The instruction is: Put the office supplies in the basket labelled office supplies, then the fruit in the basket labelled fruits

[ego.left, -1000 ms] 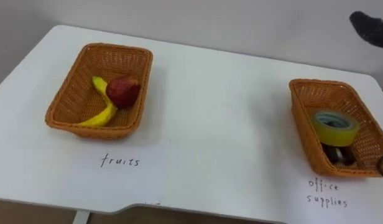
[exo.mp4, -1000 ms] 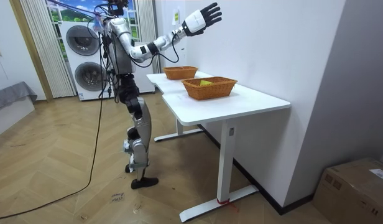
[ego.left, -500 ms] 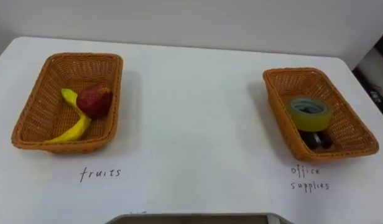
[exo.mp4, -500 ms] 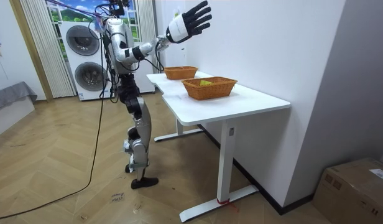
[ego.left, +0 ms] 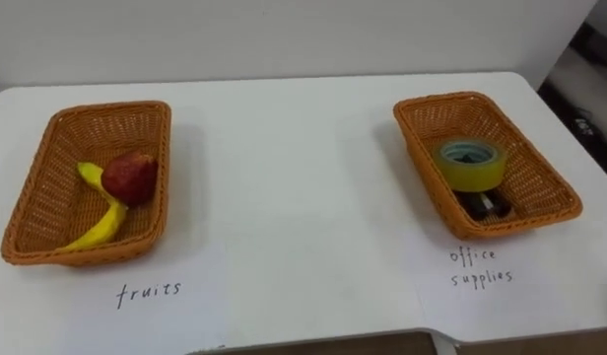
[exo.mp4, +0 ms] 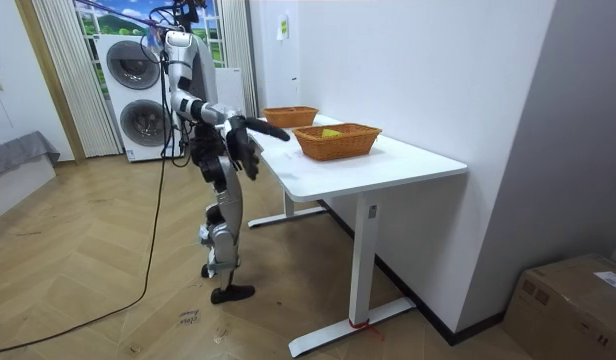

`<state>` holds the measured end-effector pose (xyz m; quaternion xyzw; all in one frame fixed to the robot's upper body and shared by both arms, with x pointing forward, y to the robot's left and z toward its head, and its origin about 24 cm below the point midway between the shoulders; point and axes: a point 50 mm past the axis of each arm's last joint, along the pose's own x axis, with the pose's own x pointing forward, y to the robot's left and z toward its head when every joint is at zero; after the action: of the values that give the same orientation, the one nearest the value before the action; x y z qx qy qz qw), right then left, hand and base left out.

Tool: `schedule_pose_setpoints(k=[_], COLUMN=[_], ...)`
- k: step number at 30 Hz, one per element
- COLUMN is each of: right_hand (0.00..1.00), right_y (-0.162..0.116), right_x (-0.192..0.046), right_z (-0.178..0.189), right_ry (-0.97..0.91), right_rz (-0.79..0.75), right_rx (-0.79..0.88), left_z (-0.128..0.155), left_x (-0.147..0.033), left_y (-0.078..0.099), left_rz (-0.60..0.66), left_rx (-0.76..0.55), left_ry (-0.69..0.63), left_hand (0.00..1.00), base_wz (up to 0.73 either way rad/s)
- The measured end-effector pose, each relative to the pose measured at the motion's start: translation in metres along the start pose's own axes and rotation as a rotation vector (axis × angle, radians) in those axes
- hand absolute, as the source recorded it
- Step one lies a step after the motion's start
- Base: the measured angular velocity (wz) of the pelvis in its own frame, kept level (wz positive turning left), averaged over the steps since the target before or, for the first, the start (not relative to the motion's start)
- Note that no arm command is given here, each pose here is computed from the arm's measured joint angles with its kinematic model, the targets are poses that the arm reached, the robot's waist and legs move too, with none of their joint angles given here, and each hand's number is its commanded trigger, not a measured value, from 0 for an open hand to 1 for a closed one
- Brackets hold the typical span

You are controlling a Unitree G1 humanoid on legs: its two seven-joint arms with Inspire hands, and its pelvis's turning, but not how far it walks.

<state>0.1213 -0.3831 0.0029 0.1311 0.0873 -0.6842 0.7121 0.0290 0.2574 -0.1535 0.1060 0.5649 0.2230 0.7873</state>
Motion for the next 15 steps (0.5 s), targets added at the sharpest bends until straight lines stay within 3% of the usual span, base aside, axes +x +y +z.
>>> schedule_pose_setpoints(k=[6, 15], right_hand=[0.00, 0.00], right_y=[-0.043, -0.099], right_x=[0.008, -0.012], right_z=[-0.047, -0.110], right_ry=[0.226, 0.440], right_rz=[-0.186, -0.383], right_rx=[-0.005, -0.160], left_z=[0.001, 0.000], left_x=[-0.001, -0.001], left_y=[-0.003, -0.005], left_rz=[-0.006, -0.024], left_rx=[-0.005, -0.002], left_ry=[-0.008, -0.010], left_hand=[0.00, 0.00], base_wz=[0.00, 0.01])
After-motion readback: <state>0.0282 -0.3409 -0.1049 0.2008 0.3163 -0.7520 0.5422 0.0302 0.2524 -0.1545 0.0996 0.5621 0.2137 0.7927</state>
